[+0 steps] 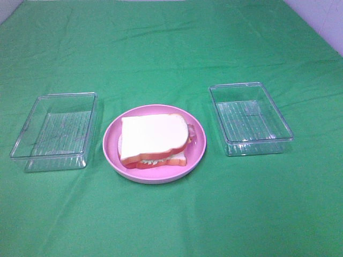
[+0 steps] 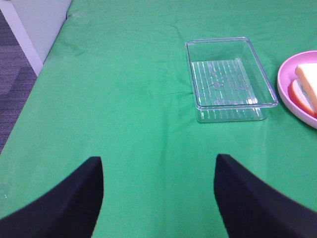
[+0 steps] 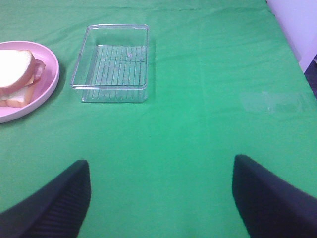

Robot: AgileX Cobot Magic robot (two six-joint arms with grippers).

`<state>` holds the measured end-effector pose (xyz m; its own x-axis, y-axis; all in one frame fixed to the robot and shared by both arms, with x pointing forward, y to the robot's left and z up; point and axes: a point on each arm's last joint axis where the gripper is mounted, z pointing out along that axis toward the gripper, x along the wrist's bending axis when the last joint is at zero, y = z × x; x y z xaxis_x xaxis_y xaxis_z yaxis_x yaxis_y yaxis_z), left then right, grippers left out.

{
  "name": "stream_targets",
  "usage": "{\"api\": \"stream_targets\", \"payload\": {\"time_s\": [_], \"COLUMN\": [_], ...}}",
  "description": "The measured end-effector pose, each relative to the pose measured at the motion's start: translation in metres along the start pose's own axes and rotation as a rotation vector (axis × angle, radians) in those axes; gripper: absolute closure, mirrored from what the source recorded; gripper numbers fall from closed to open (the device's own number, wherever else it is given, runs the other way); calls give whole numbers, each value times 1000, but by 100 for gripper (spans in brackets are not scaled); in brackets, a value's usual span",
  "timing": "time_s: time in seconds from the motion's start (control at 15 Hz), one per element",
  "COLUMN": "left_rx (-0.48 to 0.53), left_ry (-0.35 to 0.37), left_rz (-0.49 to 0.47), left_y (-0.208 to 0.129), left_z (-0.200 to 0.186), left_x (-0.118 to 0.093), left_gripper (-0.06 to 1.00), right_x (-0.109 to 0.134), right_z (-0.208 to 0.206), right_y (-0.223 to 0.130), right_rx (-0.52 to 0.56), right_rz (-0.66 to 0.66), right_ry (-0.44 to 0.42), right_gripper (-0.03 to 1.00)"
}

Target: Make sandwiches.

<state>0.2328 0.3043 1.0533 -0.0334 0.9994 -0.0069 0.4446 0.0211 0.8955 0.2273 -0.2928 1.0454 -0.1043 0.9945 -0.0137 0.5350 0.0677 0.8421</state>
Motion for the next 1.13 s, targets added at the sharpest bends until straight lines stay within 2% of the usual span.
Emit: {"api": "stream_targets", "payload": {"time_s": [0.4,1.13], "left_rx": [1,0], "left_ry": [-53,-53], "left_rz": [18,21], "left_y": [0,0], "left_z": [0,0], "left_x": [-5,-5], "left_gripper": [33,33], "right_x": [0,0], "right_z": [0,0], "right_y": [0,0], "right_rx": [0,0], "right_rz": [0,0], "right_ry": [0,0], "right_gripper": [22,22]}}
